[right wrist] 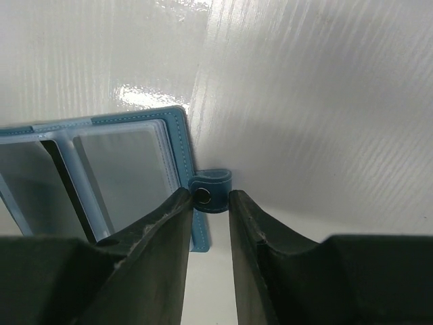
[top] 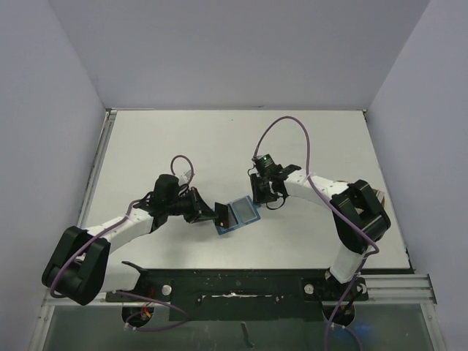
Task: Put the credit cards into the card holder
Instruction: Adjust the card holder at the center of the board, then insert the credit card into the card holder.
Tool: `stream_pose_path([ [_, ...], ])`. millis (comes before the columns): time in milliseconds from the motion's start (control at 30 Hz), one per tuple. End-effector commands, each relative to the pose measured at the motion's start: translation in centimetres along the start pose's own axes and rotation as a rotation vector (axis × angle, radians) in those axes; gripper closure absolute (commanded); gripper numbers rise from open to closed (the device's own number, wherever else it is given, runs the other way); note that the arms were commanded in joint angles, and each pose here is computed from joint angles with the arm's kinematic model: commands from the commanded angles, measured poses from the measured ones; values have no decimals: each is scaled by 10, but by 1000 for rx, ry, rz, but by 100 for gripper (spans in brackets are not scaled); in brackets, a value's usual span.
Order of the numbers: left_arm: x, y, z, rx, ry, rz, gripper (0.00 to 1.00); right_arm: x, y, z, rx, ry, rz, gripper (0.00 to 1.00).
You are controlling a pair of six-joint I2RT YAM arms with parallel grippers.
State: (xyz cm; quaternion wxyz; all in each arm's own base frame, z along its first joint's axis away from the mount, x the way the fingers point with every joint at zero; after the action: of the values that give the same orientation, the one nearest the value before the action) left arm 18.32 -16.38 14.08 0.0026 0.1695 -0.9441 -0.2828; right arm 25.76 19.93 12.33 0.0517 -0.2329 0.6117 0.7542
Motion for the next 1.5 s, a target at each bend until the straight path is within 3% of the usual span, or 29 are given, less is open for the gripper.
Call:
stream_pose_path([
  [0,-9,3,-13,13,-65,-26,100,0,-3,6,-41,-2,-28,71],
  [200,-10,4,-9,-10,-72,-41,100,18,-8,23,-79,0,-3,68],
  [733,-14,2,0,-62,-50,-38,100,42,22,61,-137,-32,-38,73],
  [1100,-7,7,3,-57,-29,-19,100,40,41,74,-149,-9,-72,59],
  [1467,-5,2,15,-93,-3,-24,100,37,24,73,-63,37,-48,58],
])
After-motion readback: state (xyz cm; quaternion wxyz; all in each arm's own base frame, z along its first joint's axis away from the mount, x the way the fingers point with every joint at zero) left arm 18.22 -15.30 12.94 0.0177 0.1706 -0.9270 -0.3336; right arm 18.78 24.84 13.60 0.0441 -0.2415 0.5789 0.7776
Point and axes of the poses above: each gripper's point midway between its finger pads, its own y axis back along the fingers, its own z axis along the line the jaws close on, x = y × z, the point moved 10 cm from there along y, back along the fingers, and after that the axes turned 3 degrees about y, right-handed, at the moved point
